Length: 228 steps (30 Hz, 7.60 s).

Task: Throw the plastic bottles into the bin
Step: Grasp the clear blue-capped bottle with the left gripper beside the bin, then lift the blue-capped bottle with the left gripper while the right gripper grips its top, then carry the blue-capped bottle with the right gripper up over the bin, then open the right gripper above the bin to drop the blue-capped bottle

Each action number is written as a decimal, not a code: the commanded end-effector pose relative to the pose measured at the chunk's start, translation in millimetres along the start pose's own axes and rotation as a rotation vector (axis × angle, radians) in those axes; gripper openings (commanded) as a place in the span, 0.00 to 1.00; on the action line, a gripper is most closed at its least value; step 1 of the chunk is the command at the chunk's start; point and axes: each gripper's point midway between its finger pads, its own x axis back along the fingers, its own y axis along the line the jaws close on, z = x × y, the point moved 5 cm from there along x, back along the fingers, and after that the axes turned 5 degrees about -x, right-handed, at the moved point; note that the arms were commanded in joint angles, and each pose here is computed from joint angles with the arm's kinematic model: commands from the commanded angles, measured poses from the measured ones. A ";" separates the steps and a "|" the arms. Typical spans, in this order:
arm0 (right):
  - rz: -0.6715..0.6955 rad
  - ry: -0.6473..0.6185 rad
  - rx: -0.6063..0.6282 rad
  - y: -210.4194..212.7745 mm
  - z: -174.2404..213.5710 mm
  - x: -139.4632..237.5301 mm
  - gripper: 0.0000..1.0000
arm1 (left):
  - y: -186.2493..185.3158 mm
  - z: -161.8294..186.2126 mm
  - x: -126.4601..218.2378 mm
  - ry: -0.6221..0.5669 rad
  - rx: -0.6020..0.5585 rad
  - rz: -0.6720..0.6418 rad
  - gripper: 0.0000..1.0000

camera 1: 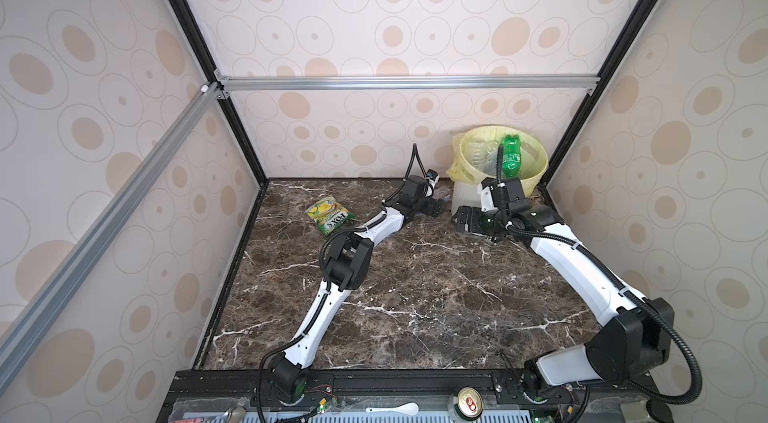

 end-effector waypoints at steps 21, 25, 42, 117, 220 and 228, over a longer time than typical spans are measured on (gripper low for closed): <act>-0.026 -0.004 -0.017 3.7 1.5 4.0 1.00 | -14.3 32.4 -13.3 0.077 0.078 0.089 0.58; -0.024 -0.004 -0.021 2.5 3.8 4.8 1.00 | -17.4 29.1 -4.9 0.074 0.089 0.118 0.55; -0.036 -0.003 -0.078 -2.2 14.9 2.5 1.00 | 4.2 24.3 71.1 0.027 0.325 0.148 0.54; -0.348 0.082 -0.446 82.2 25.5 -86.1 0.46 | -79.7 20.8 257.7 -0.026 0.708 0.238 0.60; 0.349 -0.674 0.042 -20.6 -230.8 139.4 1.00 | -141.5 -206.8 278.6 -0.348 -0.202 0.117 0.99; 0.325 -0.645 0.031 -20.1 -230.8 128.0 1.00 | -140.3 -201.8 279.1 -0.341 -0.203 0.110 0.99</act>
